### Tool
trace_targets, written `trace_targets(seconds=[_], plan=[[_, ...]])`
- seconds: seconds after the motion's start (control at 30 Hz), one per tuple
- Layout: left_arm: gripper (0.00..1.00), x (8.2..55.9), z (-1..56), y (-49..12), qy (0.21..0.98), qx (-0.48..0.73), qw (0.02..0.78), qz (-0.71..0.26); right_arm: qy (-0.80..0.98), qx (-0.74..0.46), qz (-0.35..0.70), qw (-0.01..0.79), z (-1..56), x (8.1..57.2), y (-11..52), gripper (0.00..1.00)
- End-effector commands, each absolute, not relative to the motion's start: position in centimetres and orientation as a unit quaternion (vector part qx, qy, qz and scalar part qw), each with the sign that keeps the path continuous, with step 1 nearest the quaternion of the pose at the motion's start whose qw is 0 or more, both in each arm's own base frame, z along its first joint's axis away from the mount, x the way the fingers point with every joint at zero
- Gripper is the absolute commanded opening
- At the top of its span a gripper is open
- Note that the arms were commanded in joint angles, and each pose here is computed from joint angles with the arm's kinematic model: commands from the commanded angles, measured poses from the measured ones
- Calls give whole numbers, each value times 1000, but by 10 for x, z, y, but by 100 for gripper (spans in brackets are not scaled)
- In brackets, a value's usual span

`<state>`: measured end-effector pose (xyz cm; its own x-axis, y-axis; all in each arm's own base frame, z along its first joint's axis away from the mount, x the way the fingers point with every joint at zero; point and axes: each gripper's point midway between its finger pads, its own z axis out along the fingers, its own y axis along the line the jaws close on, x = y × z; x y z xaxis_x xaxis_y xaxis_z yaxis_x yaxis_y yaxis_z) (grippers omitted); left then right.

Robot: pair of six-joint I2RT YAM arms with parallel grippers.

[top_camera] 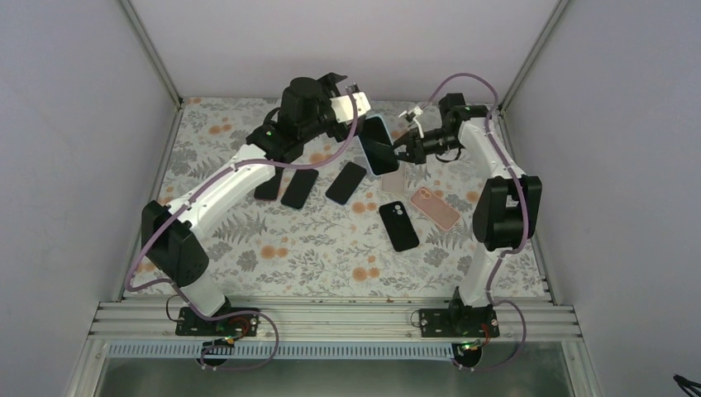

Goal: Take the phone out of the phone case

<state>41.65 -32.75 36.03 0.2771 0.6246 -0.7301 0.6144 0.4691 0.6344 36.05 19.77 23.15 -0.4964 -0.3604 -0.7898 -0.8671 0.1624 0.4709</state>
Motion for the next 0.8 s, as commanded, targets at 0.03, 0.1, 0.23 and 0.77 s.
trace_targets(seconds=[0.03,0.1,0.23,0.77], plan=[[100,402,392,-341,576,483,659,8,708,-322,538,324,282,404,188,3],[99,389,383,-359,572,498,652,0,735,-286,495,365,287,427,178,3],[99,379,366,-382,572,496,653,5,800,-201,375,424,287,482,150,3],[100,406,311,-436,577,465,671,-5,800,-157,333,474,309,491,149,3]])
